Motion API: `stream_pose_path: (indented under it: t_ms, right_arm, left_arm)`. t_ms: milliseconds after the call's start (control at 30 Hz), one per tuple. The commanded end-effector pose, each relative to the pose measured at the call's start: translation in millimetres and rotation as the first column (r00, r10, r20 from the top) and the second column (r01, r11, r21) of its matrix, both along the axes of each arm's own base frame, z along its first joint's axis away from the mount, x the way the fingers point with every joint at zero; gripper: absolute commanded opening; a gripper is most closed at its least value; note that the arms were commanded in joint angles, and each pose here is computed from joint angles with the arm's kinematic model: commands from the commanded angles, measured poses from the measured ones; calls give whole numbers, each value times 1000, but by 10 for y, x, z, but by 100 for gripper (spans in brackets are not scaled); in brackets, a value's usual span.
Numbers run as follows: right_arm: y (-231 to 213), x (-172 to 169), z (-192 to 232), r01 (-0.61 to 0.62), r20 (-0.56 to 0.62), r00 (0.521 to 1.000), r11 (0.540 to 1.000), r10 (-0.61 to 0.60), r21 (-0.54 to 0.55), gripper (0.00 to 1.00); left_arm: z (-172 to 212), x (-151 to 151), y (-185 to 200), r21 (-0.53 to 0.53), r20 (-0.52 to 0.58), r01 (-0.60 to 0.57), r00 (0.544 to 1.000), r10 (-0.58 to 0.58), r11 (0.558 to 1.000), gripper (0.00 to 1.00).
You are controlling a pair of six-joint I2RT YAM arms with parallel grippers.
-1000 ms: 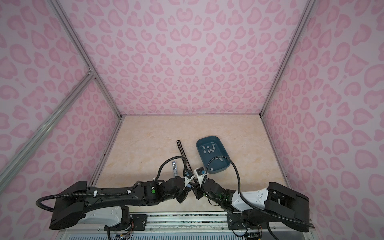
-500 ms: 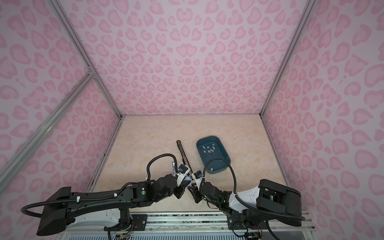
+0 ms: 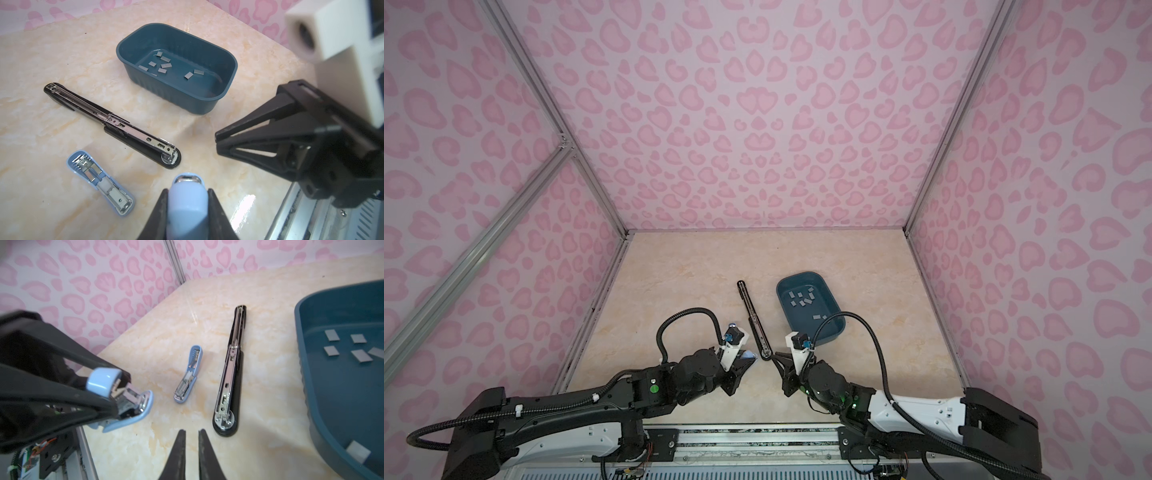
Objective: Load the staples into the stapler
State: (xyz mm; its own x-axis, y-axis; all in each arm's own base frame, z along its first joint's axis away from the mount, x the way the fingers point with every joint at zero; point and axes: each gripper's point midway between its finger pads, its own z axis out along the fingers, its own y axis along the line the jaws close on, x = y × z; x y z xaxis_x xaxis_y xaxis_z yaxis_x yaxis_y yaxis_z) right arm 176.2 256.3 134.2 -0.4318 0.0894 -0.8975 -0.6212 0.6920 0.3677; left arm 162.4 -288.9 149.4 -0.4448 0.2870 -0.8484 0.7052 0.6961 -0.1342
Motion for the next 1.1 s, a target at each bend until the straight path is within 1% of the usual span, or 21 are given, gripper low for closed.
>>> stream_pose_path:
  t_ms: [0, 67, 133, 267, 433, 500, 733, 1033, 1067]
  right_arm:
    - [-63, -9, 157, -7, 49, 999, 1000, 6, 12, 11]
    - [-61, -32, 293, -28, 67, 997, 998, 24, 54, 8]
    - [-29, -47, 370, -49, 71, 997, 996, 44, 71, 6]
    - [92, -75, 429, -95, 67, 994, 993, 90, 76, 4]
    - [262, -100, 311, -148, 25, 989, 987, 147, 57, 0]
    - [287, -95, 248, -148, 8, 989, 987, 148, 54, 0]
    - [348, -105, 52, -159, -39, 986, 986, 160, 45, 0]
    - [443, -161, -22, -184, -57, 981, 982, 187, 49, 0]
    - [460, -170, -30, -188, -59, 980, 981, 191, 49, 0]
  left_arm:
    - [77, -30, -86, -40, 11, 44, 999, -43, 998, 4]
    - [92, -52, -117, -48, 13, 66, 998, -65, 997, 4]
    - [119, -69, -144, -55, 19, 86, 996, -85, 995, 4]
    - [150, -92, -191, -64, 26, 111, 994, -110, 992, 4]
    - [166, -76, -237, -64, 31, 115, 993, -114, 991, 4]
    - [193, -68, -247, -68, 35, 114, 993, -112, 991, 4]
    - [428, 9, -245, -124, 78, 87, 994, -78, 988, 4]
    - [659, 100, -190, -192, 129, 53, 991, -28, 980, 4]
    - [742, 121, -187, -226, 147, 48, 989, -15, 973, 3]
